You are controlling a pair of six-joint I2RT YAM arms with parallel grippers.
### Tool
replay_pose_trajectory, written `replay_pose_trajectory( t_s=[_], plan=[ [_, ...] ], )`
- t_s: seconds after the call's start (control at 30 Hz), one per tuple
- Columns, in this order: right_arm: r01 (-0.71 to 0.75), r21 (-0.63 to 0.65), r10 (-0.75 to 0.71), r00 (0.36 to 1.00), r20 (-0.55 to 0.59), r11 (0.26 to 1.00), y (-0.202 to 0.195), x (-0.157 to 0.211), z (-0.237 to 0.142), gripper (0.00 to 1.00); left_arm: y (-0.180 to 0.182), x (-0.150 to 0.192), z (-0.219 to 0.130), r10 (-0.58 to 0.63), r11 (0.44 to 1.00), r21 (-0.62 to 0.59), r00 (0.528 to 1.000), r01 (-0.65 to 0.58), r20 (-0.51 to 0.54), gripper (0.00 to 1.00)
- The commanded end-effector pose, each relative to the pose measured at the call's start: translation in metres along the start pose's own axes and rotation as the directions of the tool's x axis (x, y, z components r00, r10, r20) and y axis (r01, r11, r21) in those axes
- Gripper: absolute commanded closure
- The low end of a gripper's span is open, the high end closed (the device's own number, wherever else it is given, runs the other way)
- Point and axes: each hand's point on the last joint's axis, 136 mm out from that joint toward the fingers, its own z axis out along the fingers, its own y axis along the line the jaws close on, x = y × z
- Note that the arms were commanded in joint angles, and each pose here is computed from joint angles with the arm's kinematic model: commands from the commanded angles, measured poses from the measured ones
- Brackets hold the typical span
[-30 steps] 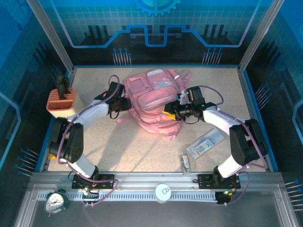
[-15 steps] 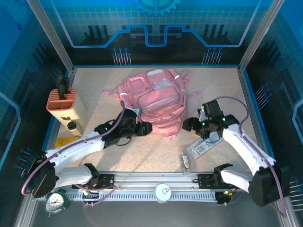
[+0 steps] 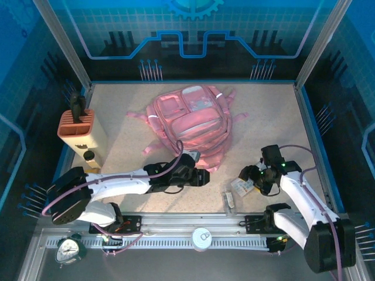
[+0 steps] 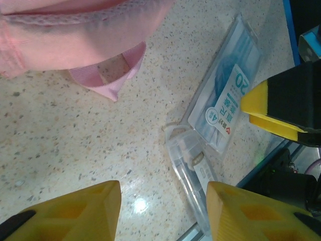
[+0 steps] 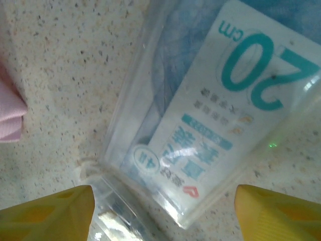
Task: Pack the student bag
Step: Move the ruler set bag to the middle-right of the table.
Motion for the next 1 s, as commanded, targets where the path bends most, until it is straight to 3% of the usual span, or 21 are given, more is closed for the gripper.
replay_pose_trajectory(
  t_s=[0.0,0.27,0.47,0.67,0.8,0.97],
  plan=[
    [0.011,-0.074,-0.007,0.999,0.047,0.997,0.016,-0.021,0.006,0.26,-0.023,-0.018,0.006,-0.018,0.999,0.038,0.998,0.016,0.056,0.53],
    [0.043,-0.114,-0.041,0.999,0.019,0.993,0.03,-0.048,0.022,0.24,-0.025,-0.028,0.039,0.028,0.999,-0.042,0.999,-0.027,0.043,0.56],
    [0.099,-0.267,-0.109,0.994,-0.023,0.959,0.064,-0.062,0.038,0.25,-0.032,-0.034,0.066,0.012,0.999,-0.049,0.999,-0.011,0.038,0.6],
    [0.159,-0.322,-0.176,0.984,-0.027,0.933,0.09,-0.078,0.033,0.26,-0.024,-0.041,0.089,-0.012,0.996,-0.09,1.0,0.014,0.021,0.65],
    [0.173,-0.331,-0.195,0.98,-0.032,0.928,0.094,-0.073,0.018,0.26,-0.017,-0.049,0.096,-0.062,0.995,-0.075,0.997,0.064,0.035,0.69],
    [0.155,-0.244,-0.157,0.988,0.013,0.957,0.068,-0.071,0.002,0.26,-0.021,-0.054,0.105,-0.047,0.996,-0.076,0.999,0.048,0.014,0.7]
  ],
)
